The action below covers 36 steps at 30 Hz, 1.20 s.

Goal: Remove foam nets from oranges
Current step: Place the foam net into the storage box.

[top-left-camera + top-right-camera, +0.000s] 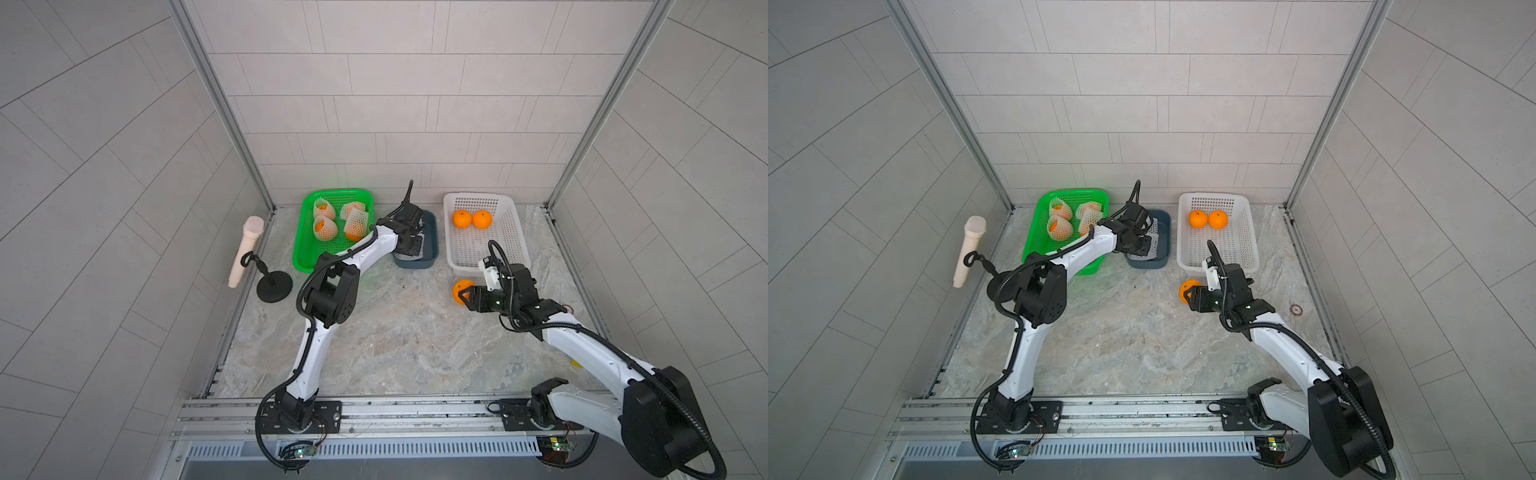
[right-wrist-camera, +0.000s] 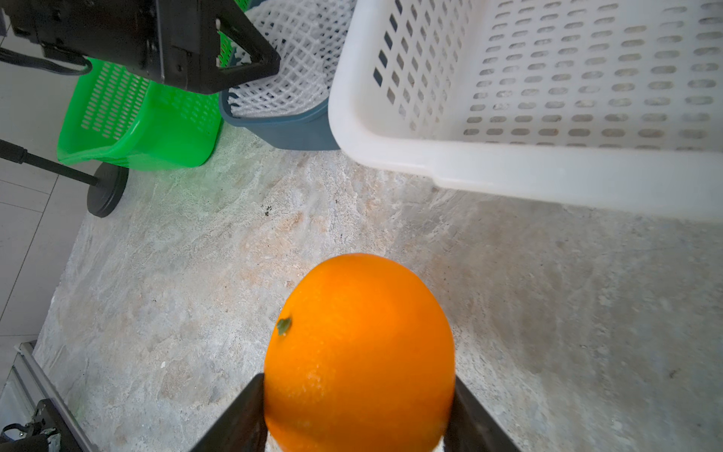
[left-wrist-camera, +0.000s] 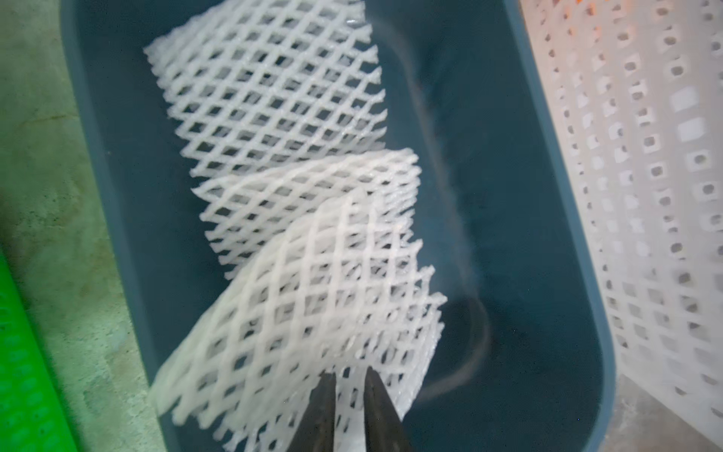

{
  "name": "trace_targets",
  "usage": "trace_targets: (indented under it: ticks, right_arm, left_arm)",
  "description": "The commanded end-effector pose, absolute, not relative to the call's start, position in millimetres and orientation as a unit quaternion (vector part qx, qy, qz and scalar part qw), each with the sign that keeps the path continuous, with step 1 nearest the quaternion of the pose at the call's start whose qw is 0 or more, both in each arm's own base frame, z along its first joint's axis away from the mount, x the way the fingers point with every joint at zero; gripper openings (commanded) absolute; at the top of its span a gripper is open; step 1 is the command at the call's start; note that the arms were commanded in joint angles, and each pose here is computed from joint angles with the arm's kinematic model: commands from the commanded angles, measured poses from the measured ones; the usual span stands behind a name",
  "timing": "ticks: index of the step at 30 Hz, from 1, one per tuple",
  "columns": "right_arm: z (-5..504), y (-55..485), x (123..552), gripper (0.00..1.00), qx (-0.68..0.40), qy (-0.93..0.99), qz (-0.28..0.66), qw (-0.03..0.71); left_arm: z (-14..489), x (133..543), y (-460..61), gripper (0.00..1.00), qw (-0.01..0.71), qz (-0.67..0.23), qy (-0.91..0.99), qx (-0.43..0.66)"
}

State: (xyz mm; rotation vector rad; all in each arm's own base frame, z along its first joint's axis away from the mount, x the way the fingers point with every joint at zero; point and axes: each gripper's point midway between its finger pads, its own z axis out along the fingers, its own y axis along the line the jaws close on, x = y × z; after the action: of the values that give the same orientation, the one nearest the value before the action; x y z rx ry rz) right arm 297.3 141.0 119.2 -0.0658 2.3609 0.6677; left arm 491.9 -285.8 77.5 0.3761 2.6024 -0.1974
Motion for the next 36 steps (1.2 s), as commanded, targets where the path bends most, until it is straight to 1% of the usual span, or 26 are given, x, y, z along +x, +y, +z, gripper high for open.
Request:
trace_targets:
  ticks: [1, 10, 21, 29, 36]
  right_arm:
    - [120, 140, 301, 0.66, -0.027, 0.903, 0.255, 0.344]
    - [120, 140, 300, 0.66, -0.027, 0.903, 0.256, 0.343]
    - [121, 140, 299, 0.66, -0.027, 0.903, 0.256, 0.344]
    - [123, 140, 300, 0.66, -0.026, 0.903, 0.257, 0.344]
    - [124, 140, 300, 0.66, -0.026, 0.902, 0.255, 0.347]
  left_arm:
    - [73, 498, -278, 0.18, 0.244, -0.054, 0.958, 0.14]
    - [56, 507, -281, 0.18, 0.242, -0.051, 0.959, 0.141]
    - [32, 505, -280, 0.18, 0.223, -0.046, 0.964, 0.138]
    - [68, 503, -285, 0.18, 0.247, -0.059, 0.957, 0.139]
    - [96, 498, -293, 0.22, 0.27, -0.069, 0.95, 0.143]
